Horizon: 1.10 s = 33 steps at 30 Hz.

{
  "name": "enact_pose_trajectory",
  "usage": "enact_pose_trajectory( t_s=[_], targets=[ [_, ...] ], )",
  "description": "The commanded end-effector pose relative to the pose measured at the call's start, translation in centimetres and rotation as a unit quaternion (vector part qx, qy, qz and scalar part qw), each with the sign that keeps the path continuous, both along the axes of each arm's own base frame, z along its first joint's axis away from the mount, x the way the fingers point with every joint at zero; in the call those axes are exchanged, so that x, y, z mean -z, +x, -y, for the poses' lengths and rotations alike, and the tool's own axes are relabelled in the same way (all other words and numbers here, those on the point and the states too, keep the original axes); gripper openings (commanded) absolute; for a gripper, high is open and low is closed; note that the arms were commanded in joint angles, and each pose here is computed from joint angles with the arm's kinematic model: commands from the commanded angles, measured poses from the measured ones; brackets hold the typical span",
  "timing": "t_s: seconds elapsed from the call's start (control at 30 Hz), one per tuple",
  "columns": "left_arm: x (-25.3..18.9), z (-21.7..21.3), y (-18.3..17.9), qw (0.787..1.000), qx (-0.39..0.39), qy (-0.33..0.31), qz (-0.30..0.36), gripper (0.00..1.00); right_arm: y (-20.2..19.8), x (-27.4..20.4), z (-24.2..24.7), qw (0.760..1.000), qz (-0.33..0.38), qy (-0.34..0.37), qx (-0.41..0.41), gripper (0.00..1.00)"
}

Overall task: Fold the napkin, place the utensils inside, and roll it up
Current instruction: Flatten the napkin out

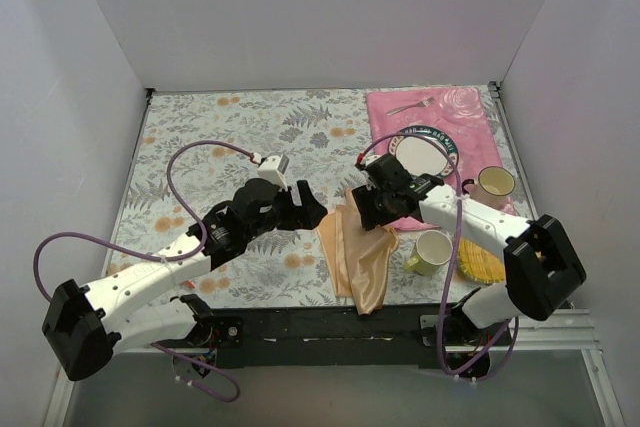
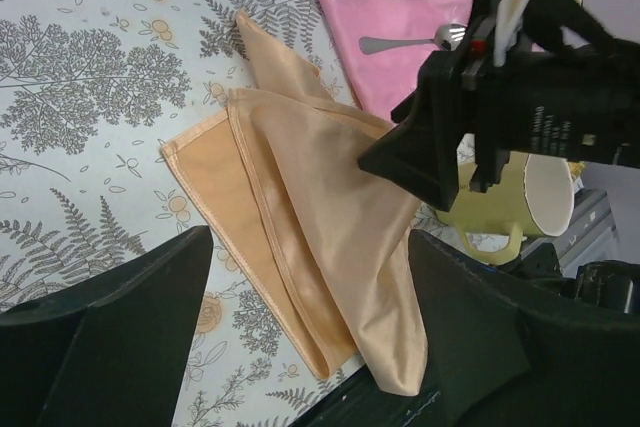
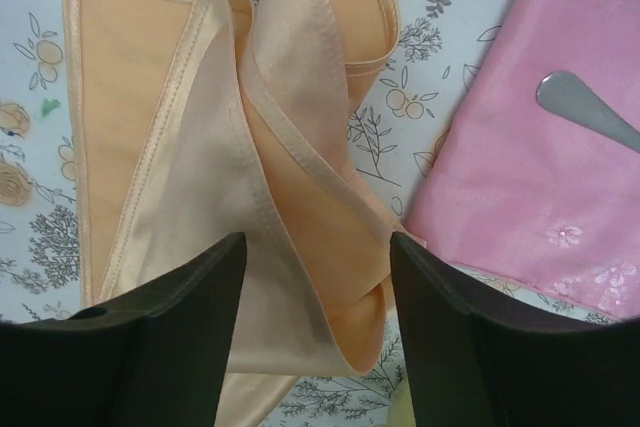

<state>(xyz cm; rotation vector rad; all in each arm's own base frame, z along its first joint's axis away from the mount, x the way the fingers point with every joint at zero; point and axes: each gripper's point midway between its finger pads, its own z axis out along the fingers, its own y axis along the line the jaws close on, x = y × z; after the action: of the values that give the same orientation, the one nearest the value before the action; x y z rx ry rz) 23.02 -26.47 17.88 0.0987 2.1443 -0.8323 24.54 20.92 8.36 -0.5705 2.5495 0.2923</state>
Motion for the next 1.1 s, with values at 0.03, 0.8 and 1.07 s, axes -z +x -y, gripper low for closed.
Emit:
enact_pose_trajectory(
  t_s=[0.03,0.8,1.07],
  targets=[
    [-1.4,-1.0,0.3,0.999,-0.03,-0.008,0.008,0.82,-0.1,0.9,-1.9,0.999,-0.008,0.009,-0.049,0.48],
    [2.1,-3.2,0.9,0.987,-0.11,-0.011,-0.117,0.88,-0.4,-3.9,-5.1,0.996,0.03,0.056,-0.068,0.91],
    [8.2,0.5,-2.0,0.972,-0.02,0.005,-0.233,0.93,2.4,-1.3,-6.6,0.985,-0.029,0.055,-0.161,0.89]
  ],
)
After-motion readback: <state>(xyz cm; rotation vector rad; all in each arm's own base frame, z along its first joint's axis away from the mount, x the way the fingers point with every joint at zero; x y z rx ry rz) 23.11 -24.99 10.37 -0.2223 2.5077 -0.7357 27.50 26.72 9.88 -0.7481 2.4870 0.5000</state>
